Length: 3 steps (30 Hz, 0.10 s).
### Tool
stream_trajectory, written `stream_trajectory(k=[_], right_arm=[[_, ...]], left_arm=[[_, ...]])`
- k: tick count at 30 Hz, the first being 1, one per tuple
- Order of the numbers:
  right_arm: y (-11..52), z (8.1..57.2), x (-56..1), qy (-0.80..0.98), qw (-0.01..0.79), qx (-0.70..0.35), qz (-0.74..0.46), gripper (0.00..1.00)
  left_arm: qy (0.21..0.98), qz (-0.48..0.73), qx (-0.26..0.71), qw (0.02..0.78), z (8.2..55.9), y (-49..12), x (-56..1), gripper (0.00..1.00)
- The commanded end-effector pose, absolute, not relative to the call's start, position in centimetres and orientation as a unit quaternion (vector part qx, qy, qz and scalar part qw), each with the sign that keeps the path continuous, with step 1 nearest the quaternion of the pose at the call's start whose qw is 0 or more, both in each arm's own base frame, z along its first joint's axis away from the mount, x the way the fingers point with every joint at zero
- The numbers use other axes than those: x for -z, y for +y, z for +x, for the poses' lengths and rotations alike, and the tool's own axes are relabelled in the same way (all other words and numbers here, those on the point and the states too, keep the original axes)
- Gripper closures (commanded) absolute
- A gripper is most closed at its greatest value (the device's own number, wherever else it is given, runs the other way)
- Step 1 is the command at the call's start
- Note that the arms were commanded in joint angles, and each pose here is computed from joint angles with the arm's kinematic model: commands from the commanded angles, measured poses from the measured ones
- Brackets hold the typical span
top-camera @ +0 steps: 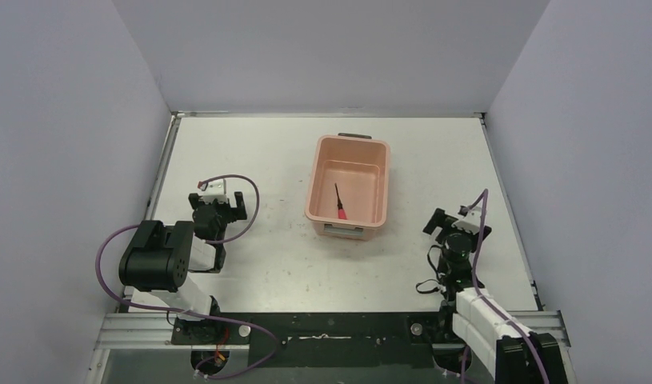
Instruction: Put the screwdriver in the bin
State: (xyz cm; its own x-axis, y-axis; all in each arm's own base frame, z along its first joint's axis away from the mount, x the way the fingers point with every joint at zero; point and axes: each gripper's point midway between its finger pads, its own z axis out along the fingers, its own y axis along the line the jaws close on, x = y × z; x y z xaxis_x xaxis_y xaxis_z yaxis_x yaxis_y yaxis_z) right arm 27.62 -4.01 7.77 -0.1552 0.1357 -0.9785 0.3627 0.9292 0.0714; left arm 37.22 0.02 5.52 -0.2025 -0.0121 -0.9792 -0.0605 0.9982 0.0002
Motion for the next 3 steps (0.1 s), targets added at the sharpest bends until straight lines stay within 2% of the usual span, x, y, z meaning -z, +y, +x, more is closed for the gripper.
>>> stream_trajectory(k=[1,3], right_arm=[[-3.98,28.39,-9.74,0.726,0.661,0.081,0.173,0.0],[-4.05,28.38,-9.8,0.725,0.661,0.081,0.175,0.0]], left_arm=[[0.755,-0.029,-0.018,0.655,38.1,0.01,-7.31,0.03],[0.755,-0.029,-0.019,0.654,38.11,0.04,-7.32,0.03]])
